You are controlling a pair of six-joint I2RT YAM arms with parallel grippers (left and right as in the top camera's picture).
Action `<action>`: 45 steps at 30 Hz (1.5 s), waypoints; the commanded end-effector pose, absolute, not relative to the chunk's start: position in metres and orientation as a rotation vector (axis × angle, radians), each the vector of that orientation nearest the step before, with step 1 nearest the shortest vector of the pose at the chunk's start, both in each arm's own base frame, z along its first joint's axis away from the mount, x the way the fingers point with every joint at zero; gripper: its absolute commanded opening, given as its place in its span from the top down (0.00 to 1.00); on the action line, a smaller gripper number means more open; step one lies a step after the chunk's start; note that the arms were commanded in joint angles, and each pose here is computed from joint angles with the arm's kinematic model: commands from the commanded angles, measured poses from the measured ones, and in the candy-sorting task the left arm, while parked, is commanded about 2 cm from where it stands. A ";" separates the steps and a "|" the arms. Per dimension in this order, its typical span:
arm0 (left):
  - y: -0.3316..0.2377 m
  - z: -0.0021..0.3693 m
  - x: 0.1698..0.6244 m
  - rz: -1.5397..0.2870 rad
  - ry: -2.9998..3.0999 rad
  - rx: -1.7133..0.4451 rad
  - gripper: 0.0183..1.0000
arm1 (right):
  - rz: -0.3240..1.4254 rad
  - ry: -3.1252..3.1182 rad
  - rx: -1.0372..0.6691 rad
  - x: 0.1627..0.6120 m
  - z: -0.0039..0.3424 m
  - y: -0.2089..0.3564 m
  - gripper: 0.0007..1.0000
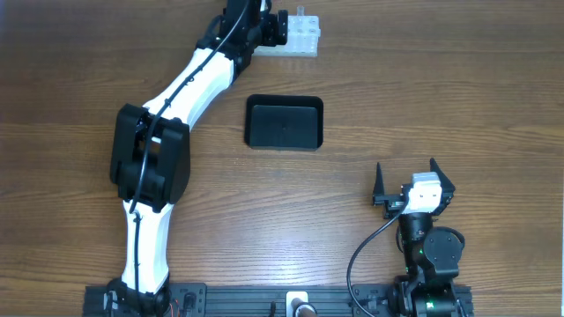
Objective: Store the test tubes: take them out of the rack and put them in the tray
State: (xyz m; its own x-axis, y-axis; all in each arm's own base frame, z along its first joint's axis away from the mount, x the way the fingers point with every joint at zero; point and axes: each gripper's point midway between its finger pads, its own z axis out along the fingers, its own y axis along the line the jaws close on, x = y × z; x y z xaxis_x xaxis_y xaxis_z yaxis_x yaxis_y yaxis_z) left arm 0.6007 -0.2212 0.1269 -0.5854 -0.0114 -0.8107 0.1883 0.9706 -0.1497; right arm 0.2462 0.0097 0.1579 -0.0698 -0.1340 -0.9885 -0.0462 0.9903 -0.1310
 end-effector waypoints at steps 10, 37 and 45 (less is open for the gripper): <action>-0.217 0.116 0.609 -0.244 2.179 0.129 0.08 | -0.083 1.641 -0.124 0.246 0.157 0.007 0.01; -0.219 0.117 0.613 -0.250 2.158 0.128 0.70 | -0.083 1.641 -0.124 0.246 0.157 0.007 0.01; -0.219 0.117 0.613 -0.251 2.157 0.128 0.81 | -0.083 1.641 -0.124 0.246 0.157 0.007 0.01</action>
